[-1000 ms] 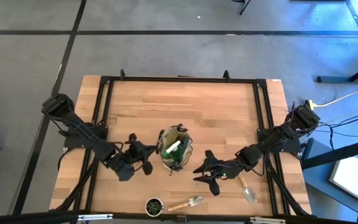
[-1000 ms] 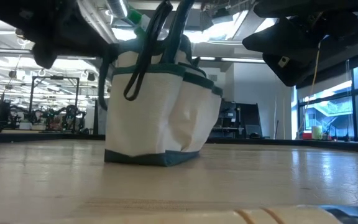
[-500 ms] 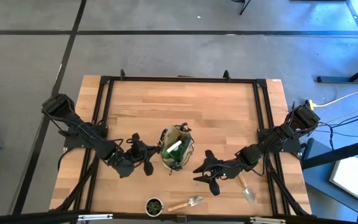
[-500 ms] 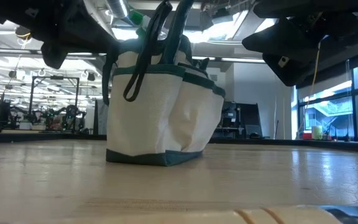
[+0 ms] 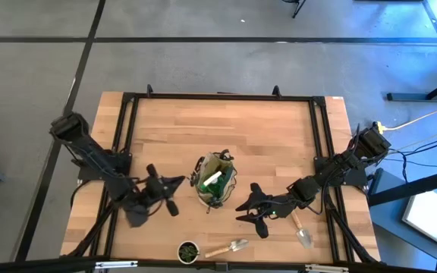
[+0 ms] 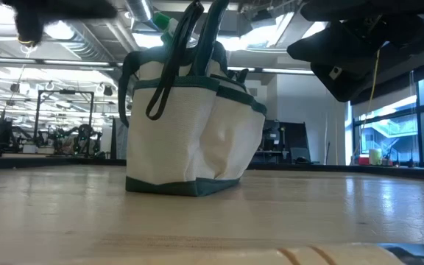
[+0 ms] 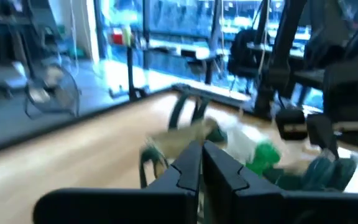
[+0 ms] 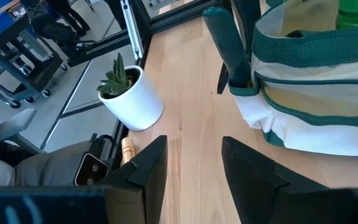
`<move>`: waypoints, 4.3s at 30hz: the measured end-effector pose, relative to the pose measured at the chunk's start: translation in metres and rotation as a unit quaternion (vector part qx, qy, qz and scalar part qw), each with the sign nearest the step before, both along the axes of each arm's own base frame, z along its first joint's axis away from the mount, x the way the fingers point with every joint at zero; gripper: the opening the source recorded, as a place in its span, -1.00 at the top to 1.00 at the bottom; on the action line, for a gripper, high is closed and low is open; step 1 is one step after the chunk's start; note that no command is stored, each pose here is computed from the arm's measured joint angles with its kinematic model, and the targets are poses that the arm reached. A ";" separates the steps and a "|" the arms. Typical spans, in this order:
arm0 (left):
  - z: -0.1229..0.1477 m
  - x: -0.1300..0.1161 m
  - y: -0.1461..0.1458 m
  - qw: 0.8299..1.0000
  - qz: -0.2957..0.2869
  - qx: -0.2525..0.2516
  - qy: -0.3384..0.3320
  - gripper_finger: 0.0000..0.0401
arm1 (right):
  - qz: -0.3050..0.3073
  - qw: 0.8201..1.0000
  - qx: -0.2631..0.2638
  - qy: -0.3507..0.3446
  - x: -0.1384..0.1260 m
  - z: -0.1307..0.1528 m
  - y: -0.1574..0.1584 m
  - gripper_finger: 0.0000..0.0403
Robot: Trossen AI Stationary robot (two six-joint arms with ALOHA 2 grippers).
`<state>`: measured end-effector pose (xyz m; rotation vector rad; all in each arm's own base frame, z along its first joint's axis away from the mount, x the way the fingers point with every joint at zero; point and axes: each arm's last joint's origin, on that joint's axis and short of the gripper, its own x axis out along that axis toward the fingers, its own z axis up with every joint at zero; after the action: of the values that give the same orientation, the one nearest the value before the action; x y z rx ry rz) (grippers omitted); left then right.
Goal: Pick & Place Garden tools in Gardening bag
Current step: Put the left brown trowel into the side pocket of the green gardening bag
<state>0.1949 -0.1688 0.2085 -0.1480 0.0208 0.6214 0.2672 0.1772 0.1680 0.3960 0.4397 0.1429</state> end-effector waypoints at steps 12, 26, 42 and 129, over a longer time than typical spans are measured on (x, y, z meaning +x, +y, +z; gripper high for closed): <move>0.039 -0.005 -0.011 0.983 -0.177 0.029 0.027 0.70 | 0.070 0.997 0.005 -0.022 -0.001 0.005 0.007 0.23; 0.073 0.029 0.016 0.940 -0.316 0.098 -0.083 0.71 | 0.171 0.982 0.083 -0.011 -0.032 0.010 0.048 0.23; 0.077 0.035 0.025 0.941 -0.313 0.060 -0.111 0.72 | -0.095 0.978 0.178 0.043 -0.068 -0.006 0.064 0.23; 0.059 0.032 0.015 0.931 -0.357 -0.042 -0.058 0.83 | 0.195 0.947 -0.250 0.062 0.029 -0.029 0.097 -0.24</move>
<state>0.2267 -0.1536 0.2676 -0.2433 -0.0129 -0.1188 0.2960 0.2745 0.1387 -0.1877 0.6549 0.3818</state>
